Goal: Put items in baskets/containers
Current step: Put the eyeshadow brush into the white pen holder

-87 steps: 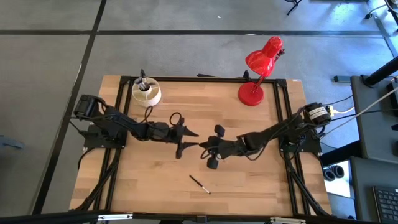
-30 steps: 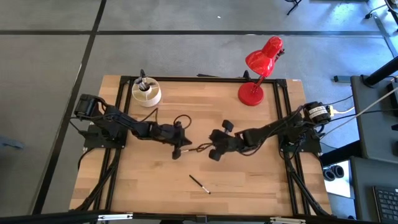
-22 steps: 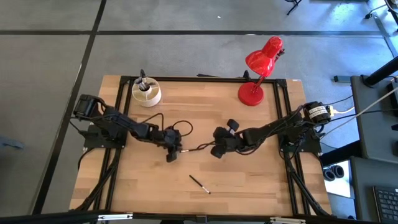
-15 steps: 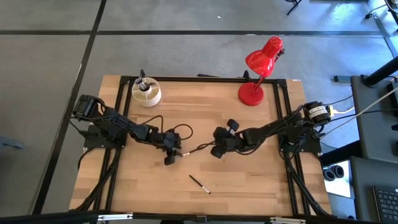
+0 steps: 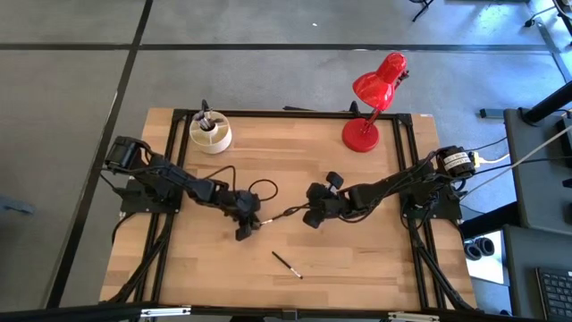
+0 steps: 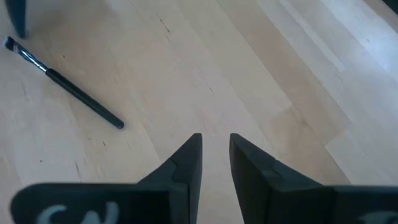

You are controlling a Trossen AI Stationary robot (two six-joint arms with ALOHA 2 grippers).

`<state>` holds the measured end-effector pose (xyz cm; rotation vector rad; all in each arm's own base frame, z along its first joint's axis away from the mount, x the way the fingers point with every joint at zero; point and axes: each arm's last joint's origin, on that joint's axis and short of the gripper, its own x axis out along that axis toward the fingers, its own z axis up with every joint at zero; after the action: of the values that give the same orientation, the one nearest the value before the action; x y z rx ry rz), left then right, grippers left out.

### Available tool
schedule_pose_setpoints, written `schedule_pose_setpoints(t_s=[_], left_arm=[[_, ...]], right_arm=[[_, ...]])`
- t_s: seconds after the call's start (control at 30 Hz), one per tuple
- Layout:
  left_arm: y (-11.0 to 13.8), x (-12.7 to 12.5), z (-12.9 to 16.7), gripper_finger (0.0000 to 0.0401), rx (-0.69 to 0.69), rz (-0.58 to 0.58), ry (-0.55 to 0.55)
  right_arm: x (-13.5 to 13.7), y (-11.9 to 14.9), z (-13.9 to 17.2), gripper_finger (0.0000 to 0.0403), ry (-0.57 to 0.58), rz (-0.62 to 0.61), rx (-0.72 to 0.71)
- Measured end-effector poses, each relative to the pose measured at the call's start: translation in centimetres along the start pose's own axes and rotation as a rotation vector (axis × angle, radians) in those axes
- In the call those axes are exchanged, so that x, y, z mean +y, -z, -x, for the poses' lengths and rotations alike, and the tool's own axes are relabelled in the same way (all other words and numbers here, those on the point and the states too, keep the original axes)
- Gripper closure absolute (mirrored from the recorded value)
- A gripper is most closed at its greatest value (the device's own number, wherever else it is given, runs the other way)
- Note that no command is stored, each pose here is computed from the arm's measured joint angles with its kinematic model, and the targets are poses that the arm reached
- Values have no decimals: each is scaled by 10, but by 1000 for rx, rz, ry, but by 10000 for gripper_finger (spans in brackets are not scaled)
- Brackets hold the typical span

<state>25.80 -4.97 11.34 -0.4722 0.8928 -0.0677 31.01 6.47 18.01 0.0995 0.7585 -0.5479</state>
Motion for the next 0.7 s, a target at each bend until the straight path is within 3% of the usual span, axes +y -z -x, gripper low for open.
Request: schedule_pose_setpoints(t_s=[0.13,0.4,0.7], left_arm=[[3,-5,-1,258,-6,-2,-15],[5,-8,-1,277,-103,-50,-187],[13,-20,-3,324,-70,-71,-120]], right_arm=[[0,0,0,321,-2,1,1],[0,0,0,321,-10,1,6],[0,0,0,320,-10,5,6]])
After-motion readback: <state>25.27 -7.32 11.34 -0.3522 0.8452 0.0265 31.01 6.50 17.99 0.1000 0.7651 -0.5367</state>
